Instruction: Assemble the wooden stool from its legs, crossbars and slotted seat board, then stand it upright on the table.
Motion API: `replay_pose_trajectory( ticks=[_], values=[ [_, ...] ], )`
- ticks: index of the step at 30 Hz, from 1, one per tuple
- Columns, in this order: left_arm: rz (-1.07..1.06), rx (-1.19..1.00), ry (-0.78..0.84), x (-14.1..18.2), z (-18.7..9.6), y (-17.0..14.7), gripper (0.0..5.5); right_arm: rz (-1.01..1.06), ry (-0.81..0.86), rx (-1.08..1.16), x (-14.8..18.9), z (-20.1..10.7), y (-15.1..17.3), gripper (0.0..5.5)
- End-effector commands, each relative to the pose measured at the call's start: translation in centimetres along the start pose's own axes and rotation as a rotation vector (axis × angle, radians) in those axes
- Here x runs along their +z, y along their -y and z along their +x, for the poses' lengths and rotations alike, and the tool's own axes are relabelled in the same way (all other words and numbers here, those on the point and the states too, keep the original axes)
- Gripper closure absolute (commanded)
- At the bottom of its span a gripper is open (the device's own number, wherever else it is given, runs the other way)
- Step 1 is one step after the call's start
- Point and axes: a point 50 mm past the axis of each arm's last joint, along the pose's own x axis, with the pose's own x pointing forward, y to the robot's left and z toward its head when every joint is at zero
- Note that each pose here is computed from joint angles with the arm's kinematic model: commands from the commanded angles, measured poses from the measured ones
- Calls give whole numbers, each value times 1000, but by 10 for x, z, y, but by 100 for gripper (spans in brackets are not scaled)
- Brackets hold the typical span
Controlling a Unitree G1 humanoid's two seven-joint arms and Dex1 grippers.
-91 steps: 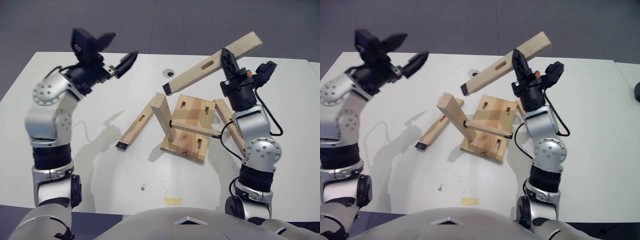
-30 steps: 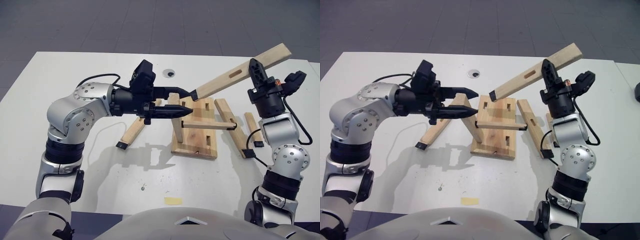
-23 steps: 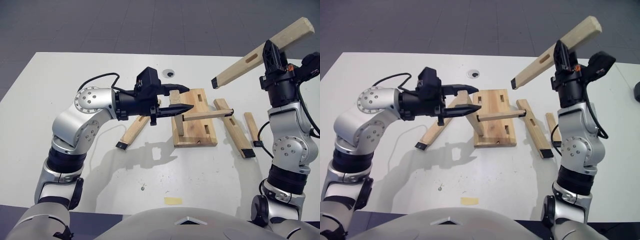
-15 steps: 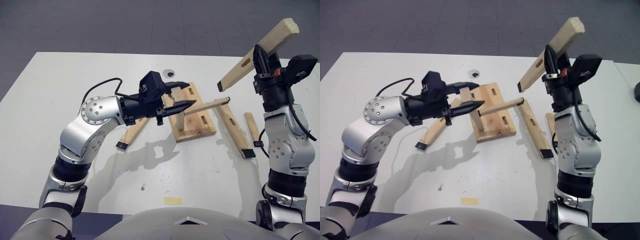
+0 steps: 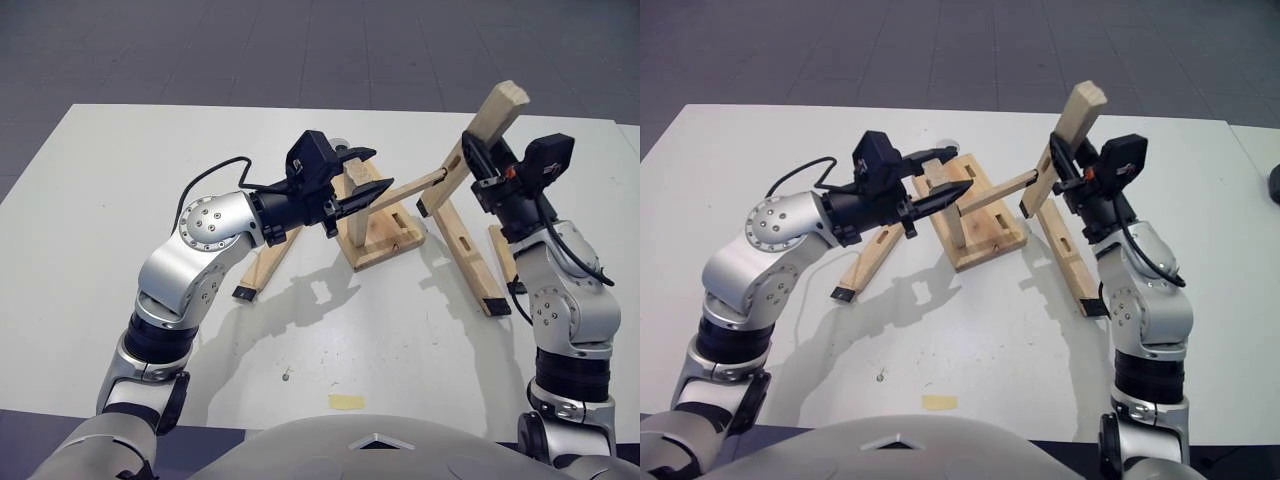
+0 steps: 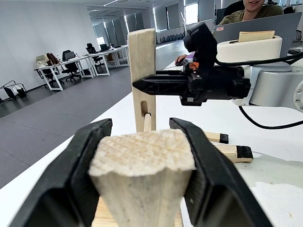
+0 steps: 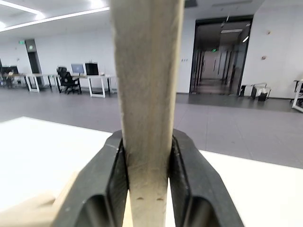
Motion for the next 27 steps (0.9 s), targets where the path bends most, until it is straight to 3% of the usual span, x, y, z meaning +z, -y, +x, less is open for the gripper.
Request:
replay_pose_trajectory(
  ticks=[1, 13, 20, 27],
  values=[
    [-54, -2, -74, -17, 0, 4, 347, 18, -5, 30, 0, -6, -6, 449],
    [-58, 18, -100, -25, 1, 3, 347, 29, 49, 51, 2, 3, -22, 449],
    [-54, 18, -124, -32, 0, 1, 348, -65, 51, 44, -1, 9, -28, 449],
    [-45, 21, -134, -35, 1, 2, 348, -30, 57, 207, 3, 4, -41, 449]
  ],
)
